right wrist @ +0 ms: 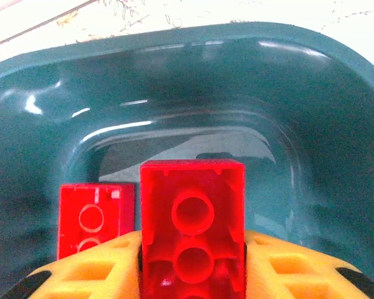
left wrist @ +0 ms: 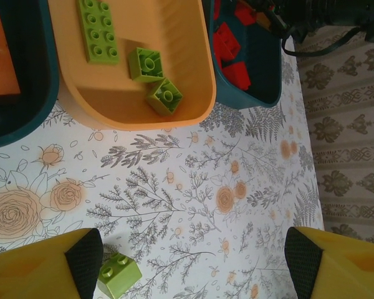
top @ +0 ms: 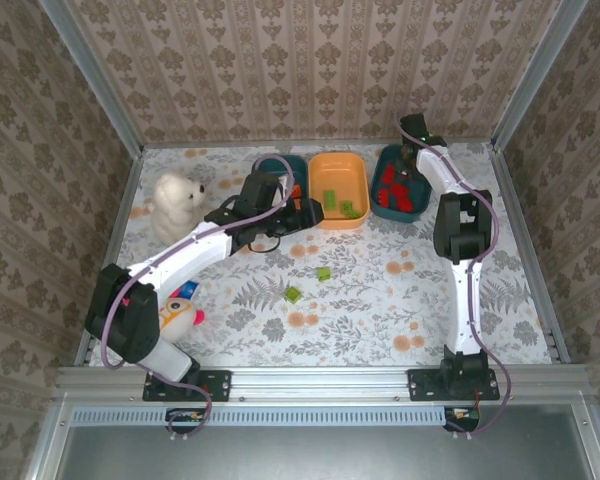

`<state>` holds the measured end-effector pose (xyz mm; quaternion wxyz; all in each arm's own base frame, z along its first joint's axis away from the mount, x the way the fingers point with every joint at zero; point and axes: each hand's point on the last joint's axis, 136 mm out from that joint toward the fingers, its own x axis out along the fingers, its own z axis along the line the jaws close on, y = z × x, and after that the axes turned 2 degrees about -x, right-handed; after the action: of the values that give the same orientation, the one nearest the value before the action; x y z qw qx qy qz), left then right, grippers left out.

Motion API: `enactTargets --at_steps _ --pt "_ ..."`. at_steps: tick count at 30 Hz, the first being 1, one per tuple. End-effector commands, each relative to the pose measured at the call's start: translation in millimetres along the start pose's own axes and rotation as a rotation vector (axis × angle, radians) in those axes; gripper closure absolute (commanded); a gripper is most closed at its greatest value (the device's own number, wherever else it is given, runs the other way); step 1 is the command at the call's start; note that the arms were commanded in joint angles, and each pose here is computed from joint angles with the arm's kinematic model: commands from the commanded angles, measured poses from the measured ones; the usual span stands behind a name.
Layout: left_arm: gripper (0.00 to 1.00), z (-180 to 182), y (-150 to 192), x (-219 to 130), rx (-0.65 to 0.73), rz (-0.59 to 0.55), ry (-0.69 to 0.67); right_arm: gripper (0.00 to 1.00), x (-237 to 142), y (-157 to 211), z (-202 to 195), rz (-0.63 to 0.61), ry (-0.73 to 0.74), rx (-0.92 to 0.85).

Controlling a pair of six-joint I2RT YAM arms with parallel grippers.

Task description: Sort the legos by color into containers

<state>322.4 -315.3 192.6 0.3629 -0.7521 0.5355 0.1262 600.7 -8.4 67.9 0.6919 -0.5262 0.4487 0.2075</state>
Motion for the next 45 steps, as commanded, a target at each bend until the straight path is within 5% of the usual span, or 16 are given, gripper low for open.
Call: enactTargets --at_steps 1,9,18,26,34,39,45 --pt "0.20 -12.4 -7.2 0.2 0.041 -0.004 0.026 0.57 1.3 8.9 -2.0 0.060 0.023 0.009" --pt "0.20 -7.7 -3.2 -2.7 0.045 0.013 -0.001 0.35 -30.1 -9.1 10.3 0.016 -0.031 0.009" --pt "0.20 44.6 41.9 -26.6 -0.039 0.133 -0.218 0.34 -166.2 -33.3 67.4 -0.287 -0.306 -0.061" --pt "0.20 93.7 110.5 -51.7 -0.245 0.276 -0.413 0.29 -270.6 107.6 132.2 -0.325 -0.778 -0.289" --pt "0.20 106.3 157.1 -42.6 -0.469 0.318 -0.557 0.22 -349.2 270.8 116.0 -0.192 -1.072 -0.521" --pt "0.23 108.4 162.0 -25.5 -0.638 0.265 -0.602 0.20 -357.3 324.7 89.4 -0.146 -1.110 -0.611" --pt "0.28 111.5 152.7 -10.3 -0.738 0.188 -0.656 0.19 -353.3 333.9 66.9 -0.154 -1.079 -0.608"
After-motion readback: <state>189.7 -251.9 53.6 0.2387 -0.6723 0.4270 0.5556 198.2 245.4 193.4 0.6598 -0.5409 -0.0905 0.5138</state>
